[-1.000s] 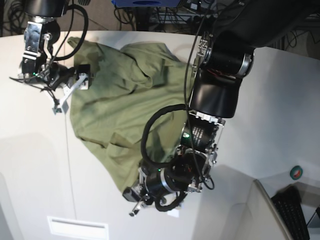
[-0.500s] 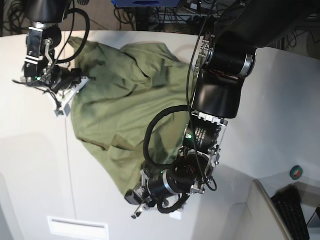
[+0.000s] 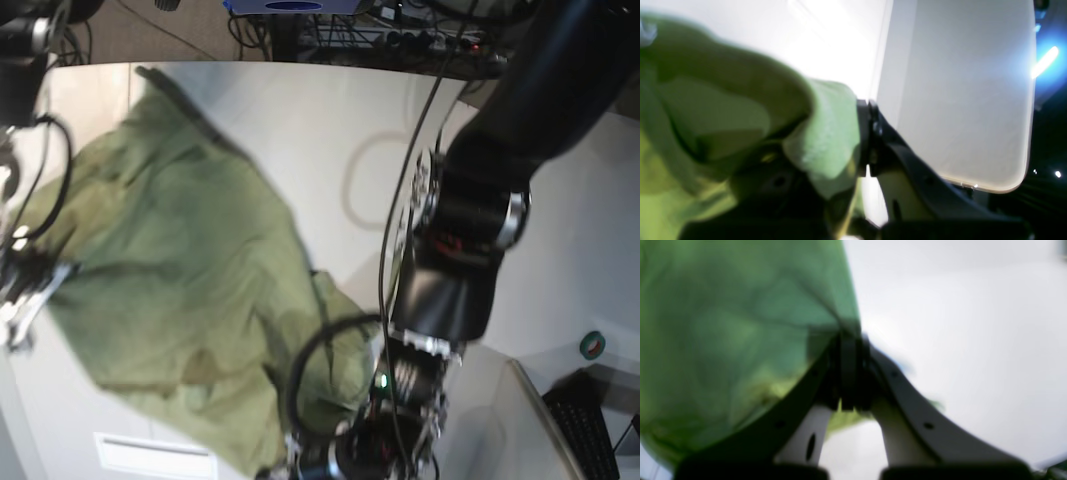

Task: Layout the t-shirt on the table in an organized manner, then fold the t-shirt properly
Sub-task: 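Spread the t-shirt flat by pulling with both grippers apart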

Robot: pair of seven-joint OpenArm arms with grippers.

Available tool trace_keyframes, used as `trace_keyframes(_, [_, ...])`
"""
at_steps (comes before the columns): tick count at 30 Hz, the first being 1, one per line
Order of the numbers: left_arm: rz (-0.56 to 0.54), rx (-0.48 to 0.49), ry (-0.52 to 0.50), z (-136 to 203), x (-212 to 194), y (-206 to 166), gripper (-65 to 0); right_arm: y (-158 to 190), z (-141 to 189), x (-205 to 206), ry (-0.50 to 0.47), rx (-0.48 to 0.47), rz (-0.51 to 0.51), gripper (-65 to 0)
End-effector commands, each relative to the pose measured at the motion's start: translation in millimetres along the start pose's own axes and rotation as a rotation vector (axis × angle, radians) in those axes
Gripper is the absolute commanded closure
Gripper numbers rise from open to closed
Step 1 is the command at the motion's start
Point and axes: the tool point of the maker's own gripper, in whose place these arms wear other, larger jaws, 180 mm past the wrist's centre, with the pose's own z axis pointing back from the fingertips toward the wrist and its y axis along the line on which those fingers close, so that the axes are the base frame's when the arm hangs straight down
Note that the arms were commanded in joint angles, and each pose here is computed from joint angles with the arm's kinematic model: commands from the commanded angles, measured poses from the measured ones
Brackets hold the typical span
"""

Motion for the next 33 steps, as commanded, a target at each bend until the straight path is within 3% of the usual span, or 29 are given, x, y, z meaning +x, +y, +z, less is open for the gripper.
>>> trace_keyframes(1, [-0.047,-0.116,-0.034,6,20,-59,0.0,-34,27,44,-0.120,-0.086,0.013,0.0])
trace_keyframes(5, [-0.147,-0.238,-0.093,24,52,-128,0.0,-84,94,110,-0.285,-0.233,0.047,0.0])
trace_keyframes(9, [-0.120,-0.297,-0.094,36,61,-142,0.0,-95,127,131,-0.371,-0.294,0.074,0.0])
trace_keyframes(12, [-0.050,-0.317,-0.088,47,58,-104,0.0,-82,121,111,-0.345,-0.282,0.110,0.0])
trace_keyframes(15, [0.016,-0.284,-0.069,55,36,-43,0.0,-46,88,71,-0.264,-0.190,0.118,0.0])
trace_keyframes(20, [0.096,-0.089,-0.027,71,-15,89,0.0,23,24,-15,-0.154,0.005,0.078,0.0])
trace_keyframes(24, [0.115,0.071,0.060,83,-71,168,0.0,45,-24,-79,-0.042,0.086,-0.008,0.0])
trace_keyframes(28, [0.024,0.157,0.121,90,-106,196,0.0,48,-50,-118,0.034,0.107,-0.051,0.0])
trace_keyframes(33, [-0.062,0.174,0.119,100,-117,197,0.0,49,-51,-141,0.151,0.111,-0.051,0.0])
